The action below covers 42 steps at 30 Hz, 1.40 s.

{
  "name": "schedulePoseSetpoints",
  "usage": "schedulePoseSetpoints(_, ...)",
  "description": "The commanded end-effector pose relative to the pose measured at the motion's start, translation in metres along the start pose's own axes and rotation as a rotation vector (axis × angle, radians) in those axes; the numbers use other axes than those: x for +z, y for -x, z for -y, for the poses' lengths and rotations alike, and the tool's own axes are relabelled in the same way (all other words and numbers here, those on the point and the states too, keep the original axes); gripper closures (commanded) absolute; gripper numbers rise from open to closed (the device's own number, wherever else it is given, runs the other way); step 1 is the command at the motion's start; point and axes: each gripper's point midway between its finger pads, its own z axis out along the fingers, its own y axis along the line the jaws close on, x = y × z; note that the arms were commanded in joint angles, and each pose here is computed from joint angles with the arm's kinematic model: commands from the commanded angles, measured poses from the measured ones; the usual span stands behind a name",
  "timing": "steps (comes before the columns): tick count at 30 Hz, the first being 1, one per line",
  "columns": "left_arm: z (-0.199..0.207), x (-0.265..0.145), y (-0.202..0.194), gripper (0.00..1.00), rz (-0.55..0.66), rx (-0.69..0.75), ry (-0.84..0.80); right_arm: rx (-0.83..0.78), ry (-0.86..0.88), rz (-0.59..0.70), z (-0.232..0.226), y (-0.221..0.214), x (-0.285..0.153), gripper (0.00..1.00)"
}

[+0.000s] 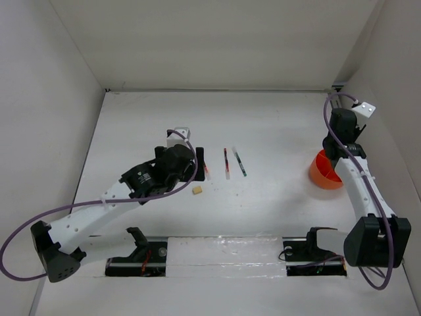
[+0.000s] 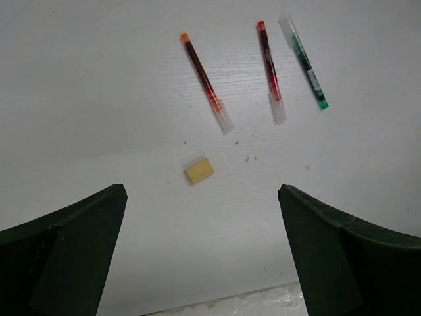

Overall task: Sort the stationery into containers
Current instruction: Place the stationery in the storage box.

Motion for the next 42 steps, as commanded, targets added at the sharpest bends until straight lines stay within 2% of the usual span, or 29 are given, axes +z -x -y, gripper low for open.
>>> schedulePoseSetpoints(1, 0.001, -0.005, 0.005, 0.0, 0.027, -0.002, -0.033, 0.02, 0.038, 0.038, -0.009, 0.011, 0.011, 1.0)
schedulePoseSetpoints(16, 0.002, -0.009, 0.009, 0.0, 0.047, -0.006, -0.06, -0.046, 0.038, -0.031, -0.017, -0.019, 0.039, 1.0)
schedulePoseSetpoints(42, 0.003, -0.007, 0.007, 0.0, 0.035, -0.001, -0.063, -0.124, -0.026, -0.096, -0.01, -0.053, 0.055, 1.0)
